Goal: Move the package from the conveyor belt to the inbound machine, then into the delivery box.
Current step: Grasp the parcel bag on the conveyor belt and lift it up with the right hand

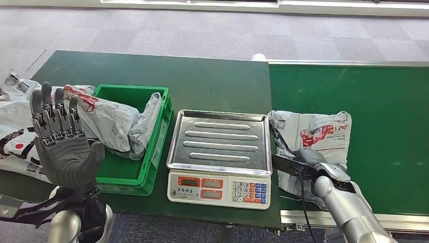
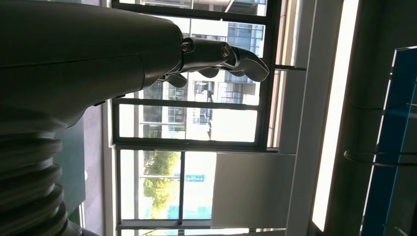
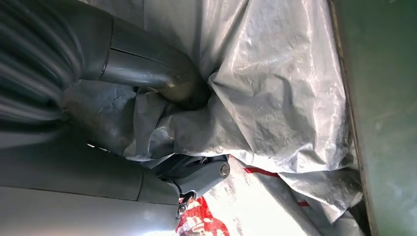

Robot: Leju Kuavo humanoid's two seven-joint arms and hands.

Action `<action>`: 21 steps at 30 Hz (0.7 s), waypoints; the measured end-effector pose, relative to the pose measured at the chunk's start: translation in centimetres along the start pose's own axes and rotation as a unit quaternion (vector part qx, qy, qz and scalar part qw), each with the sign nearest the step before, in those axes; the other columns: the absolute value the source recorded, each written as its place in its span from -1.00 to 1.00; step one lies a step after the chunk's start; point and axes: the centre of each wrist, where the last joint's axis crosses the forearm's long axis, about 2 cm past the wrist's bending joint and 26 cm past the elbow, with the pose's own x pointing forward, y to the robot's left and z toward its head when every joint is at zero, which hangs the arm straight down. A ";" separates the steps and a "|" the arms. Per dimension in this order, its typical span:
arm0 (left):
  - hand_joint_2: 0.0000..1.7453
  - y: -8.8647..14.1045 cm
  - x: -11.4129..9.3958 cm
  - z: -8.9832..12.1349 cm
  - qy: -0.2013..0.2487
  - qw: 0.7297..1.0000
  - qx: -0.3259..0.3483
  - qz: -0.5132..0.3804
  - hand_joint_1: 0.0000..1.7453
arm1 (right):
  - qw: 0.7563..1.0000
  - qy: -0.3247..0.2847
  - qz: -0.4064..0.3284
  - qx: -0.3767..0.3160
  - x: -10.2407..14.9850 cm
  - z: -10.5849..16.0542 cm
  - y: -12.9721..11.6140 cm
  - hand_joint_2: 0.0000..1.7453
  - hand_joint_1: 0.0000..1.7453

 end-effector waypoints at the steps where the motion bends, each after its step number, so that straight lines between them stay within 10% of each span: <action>1: 1.00 0.0 0.0 0.0 -0.001 1.000 0.001 -0.001 -1.00 | 1.000 0.006 0.003 -0.012 0.1 0.0 -0.1 1.00 1.00; 6: 1.00 0.4 0.7 0.1 -0.010 1.000 0.015 -0.021 -1.00 | 0.973 0.103 0.063 -0.199 1.8 0.4 -5.0 1.00 1.00; 13: 1.00 0.3 1.0 0.2 -0.014 0.999 0.028 -0.033 -1.00 | 0.843 0.106 0.092 -0.520 6.4 6.3 -18.8 1.00 1.00; 21: 1.00 0.0 0.7 0.0 -0.011 0.999 0.037 -0.033 -1.00 | 0.767 0.082 0.087 -0.630 9.5 9.7 -23.4 1.00 1.00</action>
